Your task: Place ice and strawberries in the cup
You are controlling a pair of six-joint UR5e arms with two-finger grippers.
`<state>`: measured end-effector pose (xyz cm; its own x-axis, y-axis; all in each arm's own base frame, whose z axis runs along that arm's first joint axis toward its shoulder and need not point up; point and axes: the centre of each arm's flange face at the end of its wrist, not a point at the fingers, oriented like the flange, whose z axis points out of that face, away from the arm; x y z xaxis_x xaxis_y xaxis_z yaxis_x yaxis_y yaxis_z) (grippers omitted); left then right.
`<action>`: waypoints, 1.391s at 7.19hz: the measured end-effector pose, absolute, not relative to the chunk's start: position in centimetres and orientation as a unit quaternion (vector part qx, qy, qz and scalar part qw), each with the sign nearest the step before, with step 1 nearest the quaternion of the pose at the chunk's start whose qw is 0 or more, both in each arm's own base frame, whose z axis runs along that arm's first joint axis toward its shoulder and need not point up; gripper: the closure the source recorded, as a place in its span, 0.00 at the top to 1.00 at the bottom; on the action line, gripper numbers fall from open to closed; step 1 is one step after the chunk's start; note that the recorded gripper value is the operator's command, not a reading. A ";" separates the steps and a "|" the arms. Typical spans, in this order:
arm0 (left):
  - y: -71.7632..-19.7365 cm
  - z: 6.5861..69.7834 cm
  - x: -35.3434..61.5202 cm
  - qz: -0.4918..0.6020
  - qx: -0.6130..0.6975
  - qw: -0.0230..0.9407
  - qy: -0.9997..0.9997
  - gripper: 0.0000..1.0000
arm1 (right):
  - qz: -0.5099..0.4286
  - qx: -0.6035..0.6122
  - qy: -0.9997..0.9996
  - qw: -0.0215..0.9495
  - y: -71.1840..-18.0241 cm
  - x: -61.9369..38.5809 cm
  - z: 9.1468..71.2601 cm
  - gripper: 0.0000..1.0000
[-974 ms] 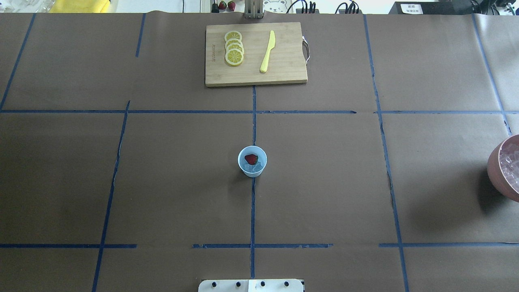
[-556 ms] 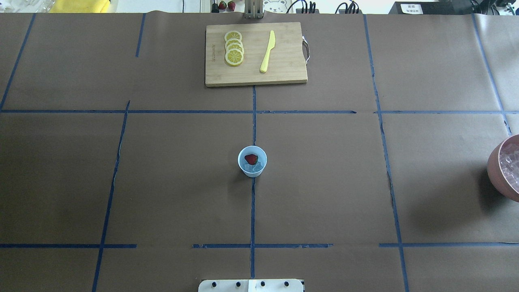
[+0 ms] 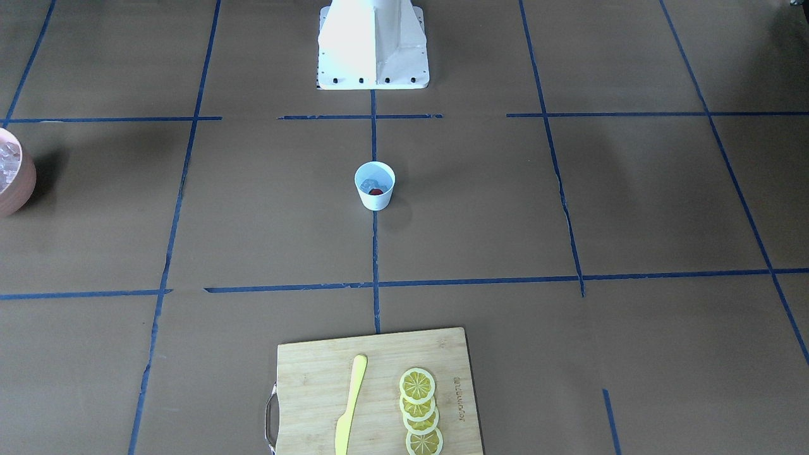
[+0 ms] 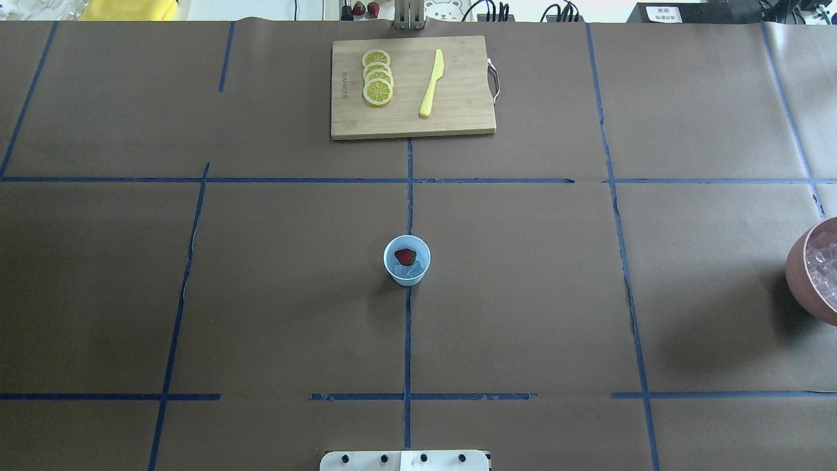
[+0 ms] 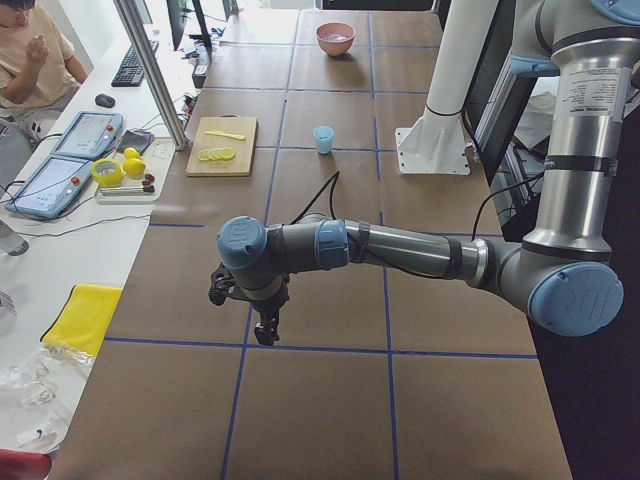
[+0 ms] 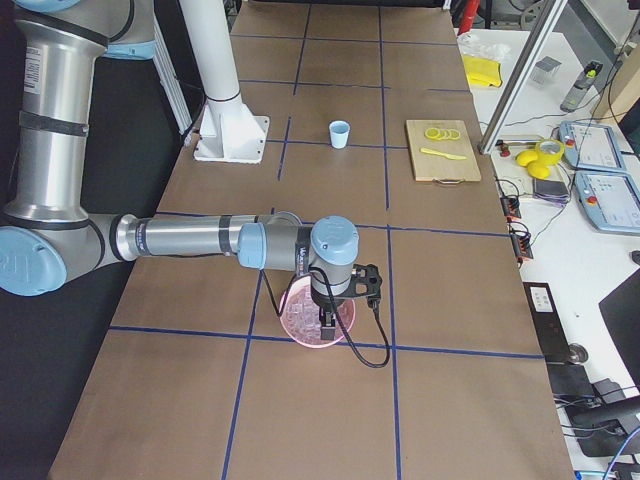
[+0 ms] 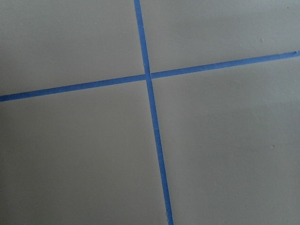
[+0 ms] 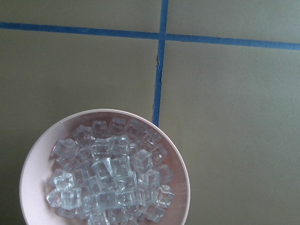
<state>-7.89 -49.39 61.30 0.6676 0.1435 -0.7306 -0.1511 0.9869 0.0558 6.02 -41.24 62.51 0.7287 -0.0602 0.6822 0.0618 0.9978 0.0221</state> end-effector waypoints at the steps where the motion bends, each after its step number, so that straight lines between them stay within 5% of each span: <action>1: -49.0 61.7 -7.9 0.080 -0.007 0.913 0.400 1.00 | -0.033 0.000 -0.367 0.930 -41.3 6.0 62.5 1.00; 10: -48.5 62.1 -7.8 0.080 -0.011 0.914 0.398 1.00 | -0.034 -0.002 -0.367 0.930 -41.0 6.0 62.8 1.00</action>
<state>-7.82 -48.49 62.13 0.6710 0.1382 -0.7285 -0.1560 0.9868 0.0436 6.03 -41.02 62.81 0.7284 -0.0614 0.6824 0.0636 0.9977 0.0218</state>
